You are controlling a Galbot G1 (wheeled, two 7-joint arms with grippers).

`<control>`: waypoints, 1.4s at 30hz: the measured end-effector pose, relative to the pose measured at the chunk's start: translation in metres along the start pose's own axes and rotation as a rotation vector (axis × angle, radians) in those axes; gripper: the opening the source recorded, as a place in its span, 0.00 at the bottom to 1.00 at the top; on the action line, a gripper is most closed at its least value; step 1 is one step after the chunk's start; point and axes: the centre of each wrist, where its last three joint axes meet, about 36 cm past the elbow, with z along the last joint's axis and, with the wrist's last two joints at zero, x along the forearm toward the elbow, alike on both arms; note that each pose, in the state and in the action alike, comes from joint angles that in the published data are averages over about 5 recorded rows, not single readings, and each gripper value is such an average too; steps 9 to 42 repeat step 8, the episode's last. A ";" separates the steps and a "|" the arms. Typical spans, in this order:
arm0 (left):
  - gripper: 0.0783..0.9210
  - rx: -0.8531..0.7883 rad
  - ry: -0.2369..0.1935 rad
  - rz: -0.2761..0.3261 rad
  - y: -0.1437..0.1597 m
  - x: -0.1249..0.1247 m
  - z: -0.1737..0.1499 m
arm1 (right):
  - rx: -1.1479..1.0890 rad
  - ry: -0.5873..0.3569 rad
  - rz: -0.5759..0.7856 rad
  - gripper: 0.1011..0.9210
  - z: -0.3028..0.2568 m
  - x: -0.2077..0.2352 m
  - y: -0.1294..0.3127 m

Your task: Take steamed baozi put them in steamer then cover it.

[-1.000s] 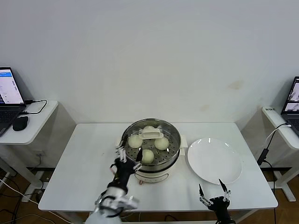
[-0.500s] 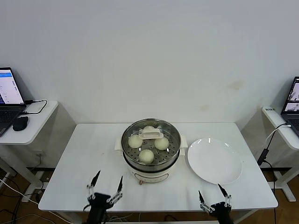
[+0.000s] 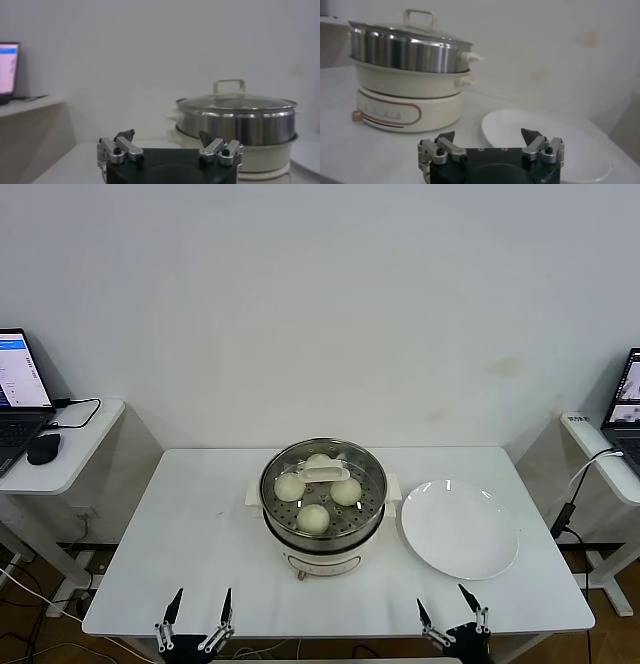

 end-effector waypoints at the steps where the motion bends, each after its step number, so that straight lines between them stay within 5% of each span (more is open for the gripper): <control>1: 0.88 0.003 0.005 -0.004 0.001 0.001 0.001 | -0.003 0.002 -0.003 0.88 0.000 0.001 0.001; 42: 0.88 0.010 0.026 -0.016 0.004 0.008 0.004 | -0.020 0.006 -0.019 0.88 -0.001 0.003 0.006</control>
